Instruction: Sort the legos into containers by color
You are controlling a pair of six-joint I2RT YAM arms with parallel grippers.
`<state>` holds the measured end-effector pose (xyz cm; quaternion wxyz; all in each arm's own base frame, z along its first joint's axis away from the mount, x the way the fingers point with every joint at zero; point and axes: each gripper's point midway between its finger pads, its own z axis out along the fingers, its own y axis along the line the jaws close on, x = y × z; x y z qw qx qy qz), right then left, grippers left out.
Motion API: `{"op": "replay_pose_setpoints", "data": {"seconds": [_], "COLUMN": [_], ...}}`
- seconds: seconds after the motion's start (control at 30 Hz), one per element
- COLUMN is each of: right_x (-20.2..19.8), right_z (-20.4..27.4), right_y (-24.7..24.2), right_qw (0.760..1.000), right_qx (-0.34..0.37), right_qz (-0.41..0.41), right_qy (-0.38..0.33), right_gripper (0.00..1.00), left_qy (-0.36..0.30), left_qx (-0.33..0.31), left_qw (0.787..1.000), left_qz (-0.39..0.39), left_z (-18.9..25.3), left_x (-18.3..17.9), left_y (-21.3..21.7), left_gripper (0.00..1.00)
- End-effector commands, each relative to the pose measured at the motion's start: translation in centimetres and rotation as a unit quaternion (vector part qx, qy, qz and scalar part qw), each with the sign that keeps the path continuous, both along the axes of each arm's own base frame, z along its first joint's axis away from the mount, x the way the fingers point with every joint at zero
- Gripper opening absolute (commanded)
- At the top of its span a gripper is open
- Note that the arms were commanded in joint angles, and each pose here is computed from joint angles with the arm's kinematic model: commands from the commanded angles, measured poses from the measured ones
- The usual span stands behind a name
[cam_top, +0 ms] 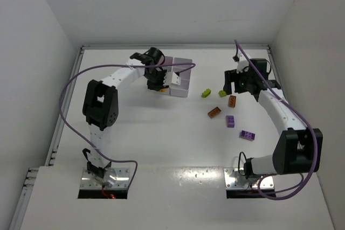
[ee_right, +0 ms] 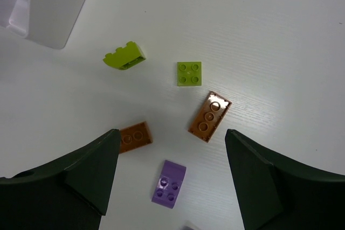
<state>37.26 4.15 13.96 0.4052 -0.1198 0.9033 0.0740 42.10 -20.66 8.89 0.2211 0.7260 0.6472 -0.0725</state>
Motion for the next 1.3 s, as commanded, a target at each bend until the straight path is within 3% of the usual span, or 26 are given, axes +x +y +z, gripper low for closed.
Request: {"op": "replay_pose_setpoints", "data": {"seconds": [0.0,0.57,0.83,1.0,1.17,1.27], "right_x": [1.6,2.0,2.3,2.5,2.5,2.6], "right_z": [1.7,1.3,0.9,0.9,0.9,0.6], "right_y": [0.1,0.6,0.6,0.7,0.7,0.6], "right_qw": [1.000,1.000,1.000,1.000,1.000,1.000], "right_qx": [0.009,0.012,0.012,0.012,0.012,0.009], "right_qz": [-0.001,0.007,0.007,0.007,0.007,0.010], "right_qy": [-0.028,-0.024,-0.018,-0.018,-0.018,-0.015], "right_gripper": [0.79,0.79,0.79,0.79,0.79,0.80], "left_qy": [-0.036,-0.039,-0.035,-0.036,-0.027,-0.026], "left_qx": [-0.040,-0.092,-0.088,-0.077,-0.073,-0.070], "left_qw": [0.998,0.995,0.995,0.996,0.996,0.996], "left_qz": [-0.020,-0.004,0.007,0.033,0.052,0.057], "left_z": [3.8,6.5,5.4,3.9,2.9,2.5], "left_x": [0.3,1.9,3.1,4.8,5.2,5.5], "left_y": [-0.3,0.6,0.8,0.9,0.6,0.7], "left_gripper": [0.06,0.06,0.06,0.17,0.39,0.46]}}
